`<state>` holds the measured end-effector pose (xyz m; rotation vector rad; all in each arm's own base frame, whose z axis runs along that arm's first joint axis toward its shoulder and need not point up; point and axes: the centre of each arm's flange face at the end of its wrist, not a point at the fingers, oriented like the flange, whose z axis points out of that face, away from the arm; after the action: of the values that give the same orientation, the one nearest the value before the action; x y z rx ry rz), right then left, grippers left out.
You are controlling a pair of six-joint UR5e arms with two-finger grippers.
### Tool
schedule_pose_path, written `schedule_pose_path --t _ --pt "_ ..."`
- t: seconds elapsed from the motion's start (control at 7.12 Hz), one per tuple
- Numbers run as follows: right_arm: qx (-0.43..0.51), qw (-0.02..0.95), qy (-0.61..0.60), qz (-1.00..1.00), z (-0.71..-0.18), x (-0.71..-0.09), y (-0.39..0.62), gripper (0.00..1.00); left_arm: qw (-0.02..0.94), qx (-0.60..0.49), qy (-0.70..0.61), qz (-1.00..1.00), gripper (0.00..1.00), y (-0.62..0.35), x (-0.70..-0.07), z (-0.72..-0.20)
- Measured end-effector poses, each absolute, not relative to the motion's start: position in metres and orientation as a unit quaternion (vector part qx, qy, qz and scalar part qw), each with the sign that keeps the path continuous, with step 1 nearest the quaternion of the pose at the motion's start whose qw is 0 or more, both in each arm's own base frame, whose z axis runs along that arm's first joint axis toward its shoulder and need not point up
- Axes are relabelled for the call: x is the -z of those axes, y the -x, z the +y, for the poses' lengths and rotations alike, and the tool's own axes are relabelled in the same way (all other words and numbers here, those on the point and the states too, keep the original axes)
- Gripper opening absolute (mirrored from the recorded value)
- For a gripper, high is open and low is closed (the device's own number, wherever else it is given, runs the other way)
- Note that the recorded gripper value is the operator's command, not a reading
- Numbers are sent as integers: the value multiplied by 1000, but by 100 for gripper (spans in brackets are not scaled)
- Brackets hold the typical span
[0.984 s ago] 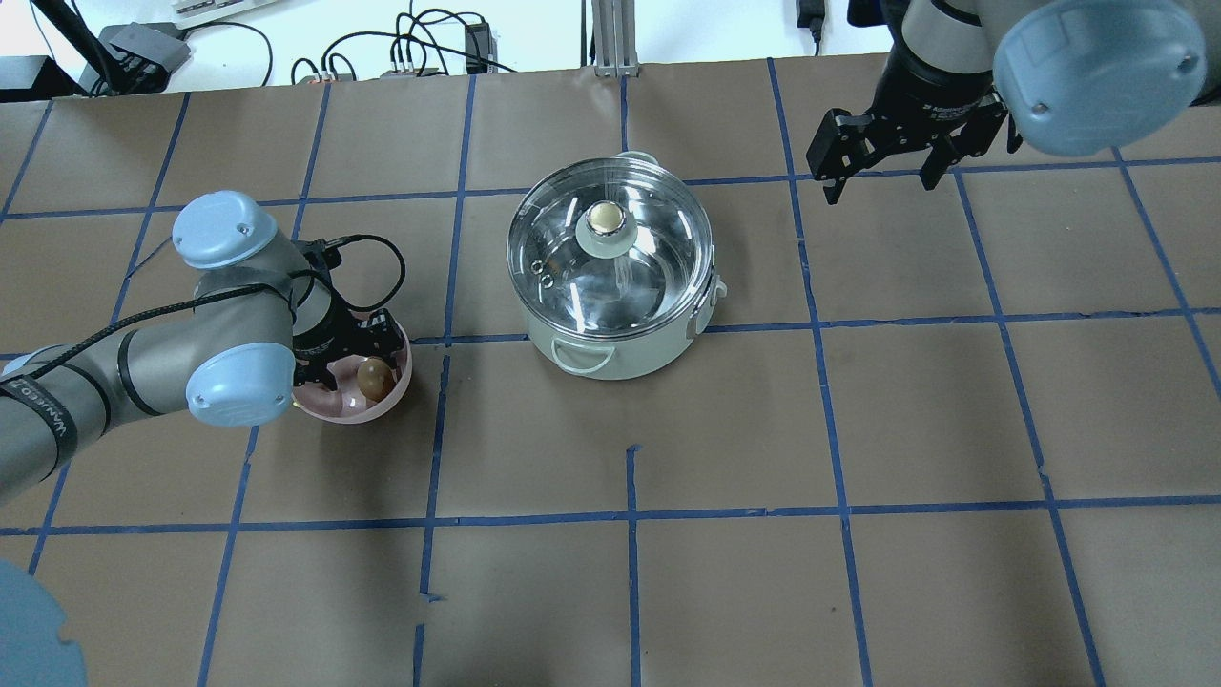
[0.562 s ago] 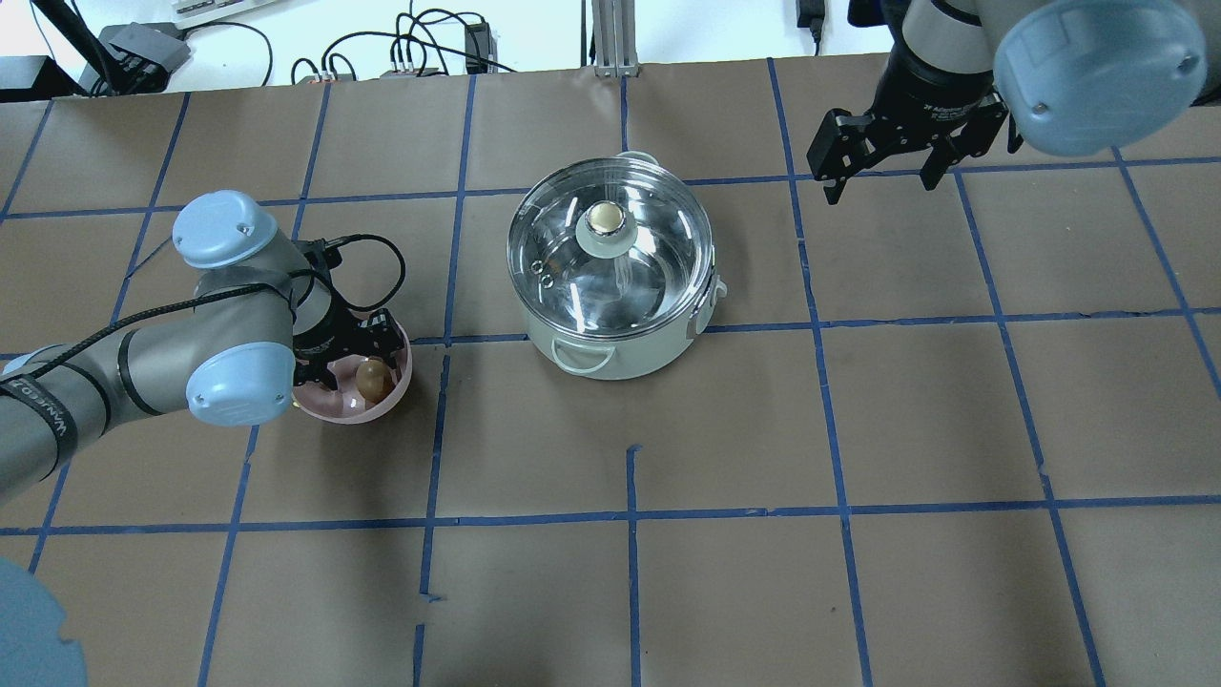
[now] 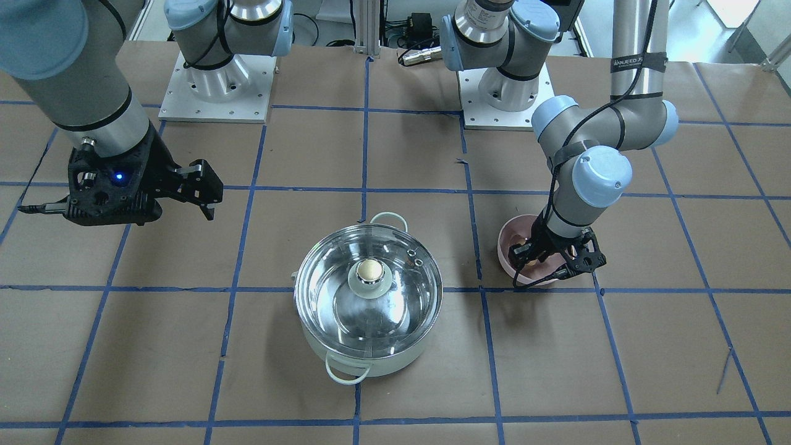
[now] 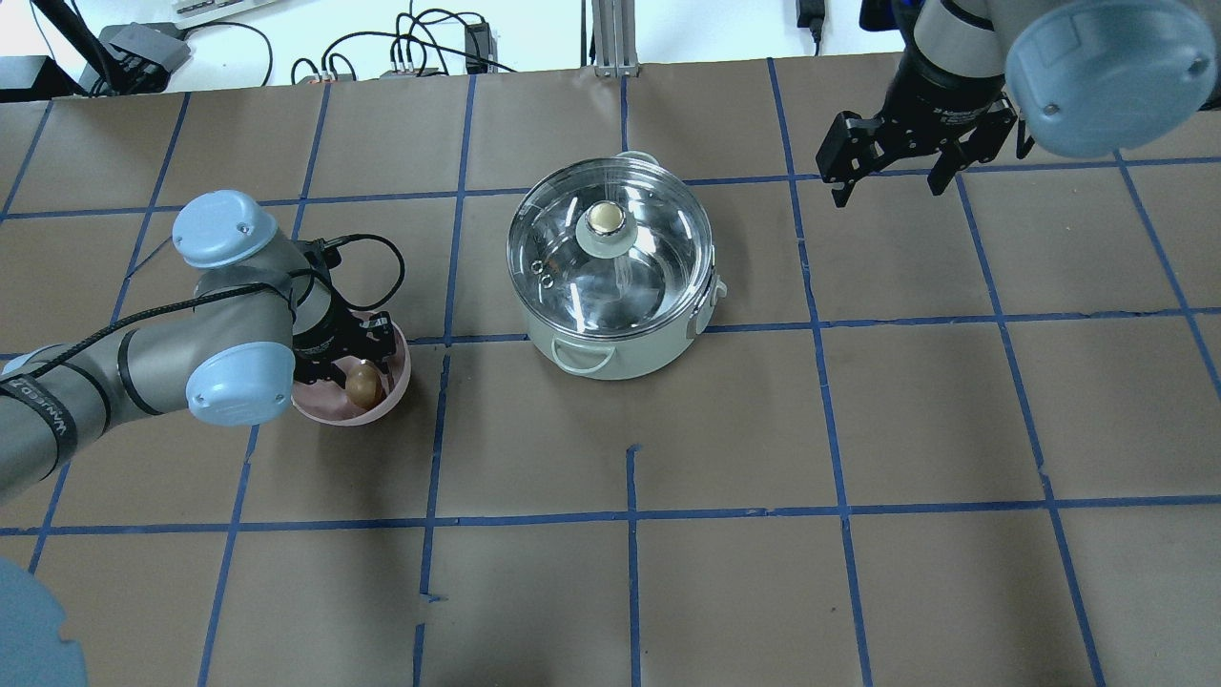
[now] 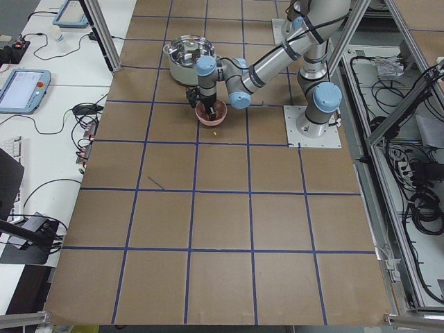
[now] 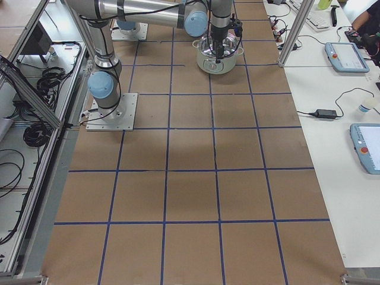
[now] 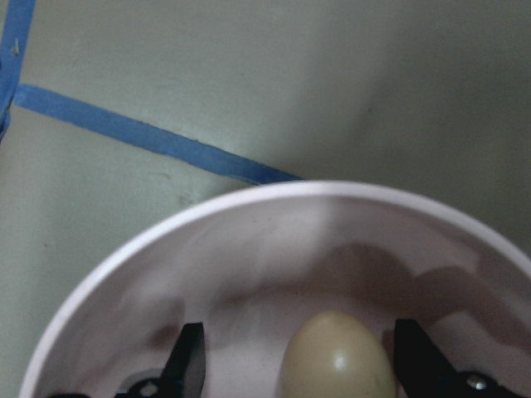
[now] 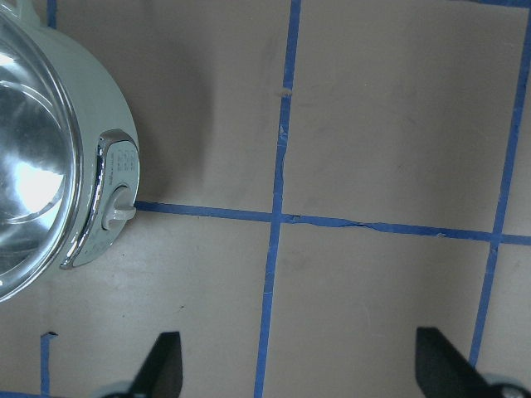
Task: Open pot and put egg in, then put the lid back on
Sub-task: 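Close the left gripper on the beige egg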
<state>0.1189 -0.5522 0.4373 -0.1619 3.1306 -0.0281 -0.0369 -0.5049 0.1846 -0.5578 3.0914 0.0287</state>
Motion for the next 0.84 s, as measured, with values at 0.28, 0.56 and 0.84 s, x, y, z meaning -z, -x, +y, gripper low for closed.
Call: schedule_pose_path --t 0.28,0.56,0.84 --pt "8 3 51 999 -552 -437 -118 100 0 -8 176 984 38 37 -185 -506" --pt "8 3 51 999 -552 -437 -118 100 0 -8 174 985 18 37 -185 -506" --pt "8 3 51 999 -552 -437 -118 100 -2 -6 173 985 11 37 -187 -506"
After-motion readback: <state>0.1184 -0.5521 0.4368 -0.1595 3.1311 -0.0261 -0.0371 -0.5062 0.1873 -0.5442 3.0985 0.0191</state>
